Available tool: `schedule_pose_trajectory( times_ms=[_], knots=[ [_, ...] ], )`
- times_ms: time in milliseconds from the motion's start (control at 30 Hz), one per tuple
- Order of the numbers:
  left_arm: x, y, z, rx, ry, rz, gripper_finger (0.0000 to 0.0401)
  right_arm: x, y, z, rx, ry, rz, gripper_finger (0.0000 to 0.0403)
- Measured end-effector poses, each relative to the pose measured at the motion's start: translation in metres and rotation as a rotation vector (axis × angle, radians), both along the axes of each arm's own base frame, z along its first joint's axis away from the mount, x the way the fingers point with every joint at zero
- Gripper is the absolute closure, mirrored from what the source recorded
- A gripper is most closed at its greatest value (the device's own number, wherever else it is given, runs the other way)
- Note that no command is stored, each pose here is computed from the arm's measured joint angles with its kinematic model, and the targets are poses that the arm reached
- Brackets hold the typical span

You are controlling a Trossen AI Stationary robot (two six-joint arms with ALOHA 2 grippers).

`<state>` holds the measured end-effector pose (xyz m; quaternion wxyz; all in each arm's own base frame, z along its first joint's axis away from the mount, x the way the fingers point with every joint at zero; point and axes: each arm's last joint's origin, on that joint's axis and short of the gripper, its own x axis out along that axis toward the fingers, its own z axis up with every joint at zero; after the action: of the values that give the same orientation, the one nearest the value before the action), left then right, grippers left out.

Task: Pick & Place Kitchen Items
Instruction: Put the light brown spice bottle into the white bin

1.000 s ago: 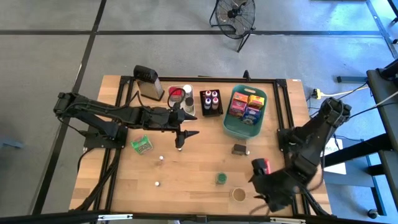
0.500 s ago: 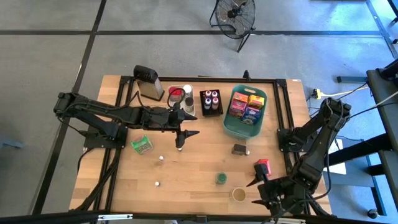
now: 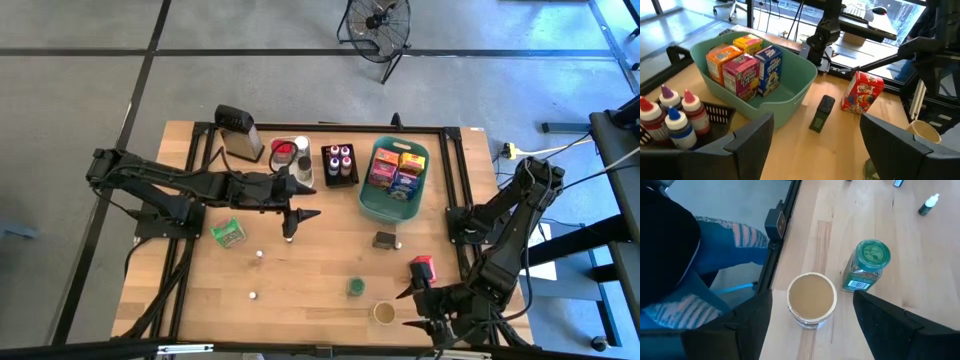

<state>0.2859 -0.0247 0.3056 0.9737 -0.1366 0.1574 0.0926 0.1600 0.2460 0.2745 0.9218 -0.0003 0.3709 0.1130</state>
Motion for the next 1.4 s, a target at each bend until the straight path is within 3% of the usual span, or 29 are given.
schedule_pose_trajectory(
  times_ms=[667,1133,1400],
  knots=[
    [-0.002,0.0,-0.005,-0.009,0.049,0.005,0.0109,0.001,0.004,-0.001,0.021,-0.014,-0.004,0.0121],
    [-0.003,-0.001,-0.008,-0.051,0.087,-0.042,0.0109,-0.001,-0.001,-0.008,-0.072,0.013,-0.032,0.012],
    [-0.004,-0.007,-0.009,-0.047,0.102,-0.061,0.0109,0.001,-0.002,-0.014,-0.099,0.025,-0.067,0.0059]
  ],
)
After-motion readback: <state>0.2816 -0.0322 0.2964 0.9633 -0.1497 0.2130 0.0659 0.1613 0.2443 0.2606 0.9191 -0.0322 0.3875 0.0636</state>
